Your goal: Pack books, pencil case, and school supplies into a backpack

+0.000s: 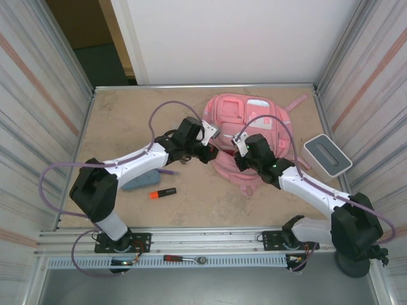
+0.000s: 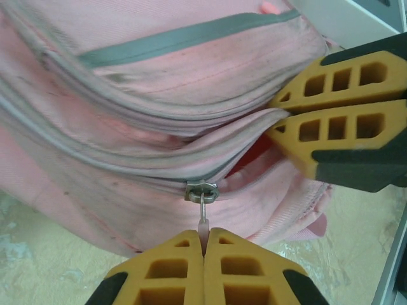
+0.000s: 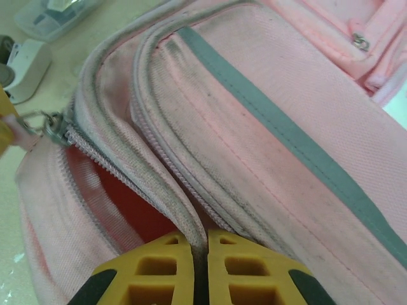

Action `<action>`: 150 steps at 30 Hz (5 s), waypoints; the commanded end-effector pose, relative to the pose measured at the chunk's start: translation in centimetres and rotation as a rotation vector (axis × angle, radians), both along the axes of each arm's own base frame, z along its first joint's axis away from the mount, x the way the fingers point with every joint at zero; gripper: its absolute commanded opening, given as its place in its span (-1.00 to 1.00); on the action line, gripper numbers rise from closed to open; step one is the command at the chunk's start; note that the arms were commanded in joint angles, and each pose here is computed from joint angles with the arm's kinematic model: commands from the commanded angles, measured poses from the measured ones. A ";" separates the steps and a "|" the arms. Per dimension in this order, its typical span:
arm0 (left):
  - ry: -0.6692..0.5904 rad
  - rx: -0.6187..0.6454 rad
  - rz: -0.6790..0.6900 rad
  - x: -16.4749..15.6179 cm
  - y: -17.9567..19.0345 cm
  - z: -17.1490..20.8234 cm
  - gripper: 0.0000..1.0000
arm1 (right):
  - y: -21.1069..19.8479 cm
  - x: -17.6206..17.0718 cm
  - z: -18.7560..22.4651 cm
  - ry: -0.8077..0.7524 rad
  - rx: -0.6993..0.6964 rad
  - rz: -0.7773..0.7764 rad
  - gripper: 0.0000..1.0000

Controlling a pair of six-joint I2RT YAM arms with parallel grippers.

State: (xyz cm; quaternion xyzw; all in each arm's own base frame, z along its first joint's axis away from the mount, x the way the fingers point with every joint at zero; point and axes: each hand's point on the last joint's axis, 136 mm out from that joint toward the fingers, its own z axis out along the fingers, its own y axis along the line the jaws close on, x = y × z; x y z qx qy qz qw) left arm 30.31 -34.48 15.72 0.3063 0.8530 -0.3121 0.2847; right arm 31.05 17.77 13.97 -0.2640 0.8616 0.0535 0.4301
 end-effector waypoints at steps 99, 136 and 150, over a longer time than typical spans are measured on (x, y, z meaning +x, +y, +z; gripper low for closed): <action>-0.004 0.072 0.178 18.6 1.4 -7.1 -0.76 | -6.8 -1.1 0.7 0.032 0.268 -0.228 -1.00; -0.162 0.097 0.749 2.4 21.6 -1.2 0.97 | 2.2 8.7 9.8 0.211 0.295 -0.135 -1.00; 0.044 0.401 0.891 -1.6 26.5 -5.8 0.97 | 4.5 9.0 9.1 0.332 0.425 0.006 -1.00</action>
